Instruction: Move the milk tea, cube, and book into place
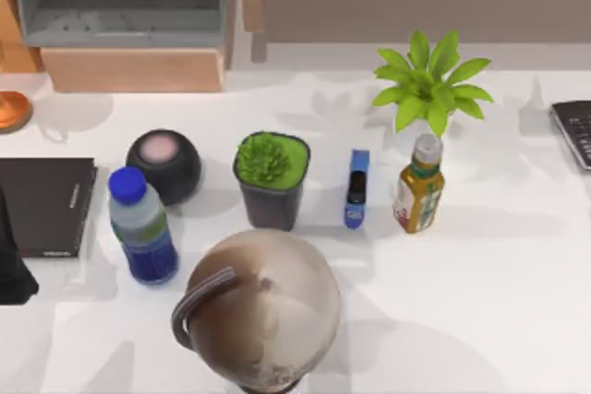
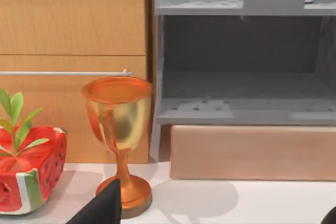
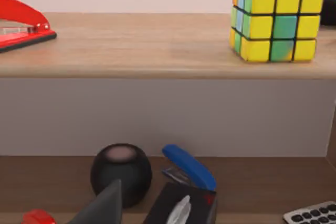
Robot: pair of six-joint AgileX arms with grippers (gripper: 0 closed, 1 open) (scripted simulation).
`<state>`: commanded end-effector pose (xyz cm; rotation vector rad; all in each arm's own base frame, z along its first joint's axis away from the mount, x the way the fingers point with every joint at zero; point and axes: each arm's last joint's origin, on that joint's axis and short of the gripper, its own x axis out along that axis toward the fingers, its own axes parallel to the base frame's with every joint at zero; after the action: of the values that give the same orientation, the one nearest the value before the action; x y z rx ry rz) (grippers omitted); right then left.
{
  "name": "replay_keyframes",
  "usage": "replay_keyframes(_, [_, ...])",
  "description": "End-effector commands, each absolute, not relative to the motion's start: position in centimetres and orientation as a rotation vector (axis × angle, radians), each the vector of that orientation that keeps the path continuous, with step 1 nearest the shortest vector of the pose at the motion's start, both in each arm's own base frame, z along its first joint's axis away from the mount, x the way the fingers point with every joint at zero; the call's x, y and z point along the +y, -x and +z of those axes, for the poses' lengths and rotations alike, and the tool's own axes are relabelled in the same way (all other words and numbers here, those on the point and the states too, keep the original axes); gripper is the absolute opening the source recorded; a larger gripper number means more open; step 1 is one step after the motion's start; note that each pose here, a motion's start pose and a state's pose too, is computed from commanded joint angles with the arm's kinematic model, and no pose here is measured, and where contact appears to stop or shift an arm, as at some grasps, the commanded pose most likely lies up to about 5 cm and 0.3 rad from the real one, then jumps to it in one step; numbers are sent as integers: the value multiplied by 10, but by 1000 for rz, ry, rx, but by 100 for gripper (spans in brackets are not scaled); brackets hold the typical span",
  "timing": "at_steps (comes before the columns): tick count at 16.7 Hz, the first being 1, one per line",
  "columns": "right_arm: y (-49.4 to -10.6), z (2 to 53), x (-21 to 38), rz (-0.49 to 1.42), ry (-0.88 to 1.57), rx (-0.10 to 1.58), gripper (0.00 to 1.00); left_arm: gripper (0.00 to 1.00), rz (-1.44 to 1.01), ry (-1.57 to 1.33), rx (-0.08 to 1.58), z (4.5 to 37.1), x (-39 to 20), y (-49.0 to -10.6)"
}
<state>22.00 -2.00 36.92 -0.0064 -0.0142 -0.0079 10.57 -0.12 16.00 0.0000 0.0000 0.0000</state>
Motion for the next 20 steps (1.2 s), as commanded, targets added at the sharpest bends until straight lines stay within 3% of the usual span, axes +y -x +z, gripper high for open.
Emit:
replay_keyframes(4, [-142, 293, -8, -7, 5, -21, 100, 100, 0, 0, 0, 160, -1, -106])
replay_keyframes(7, [-115, 229, -4, -4, 2, -13, 100, 100, 0, 0, 0, 160, -1, -106])
replay_keyframes(12, [-106, 166, -1, 0, 0, -1, 100, 100, 0, 0, 0, 160, -1, -106])
replay_keyframes(20, [-106, 160, -1, 0, 0, 0, 100, 100, -2, 1, -6, 163, -1, -106])
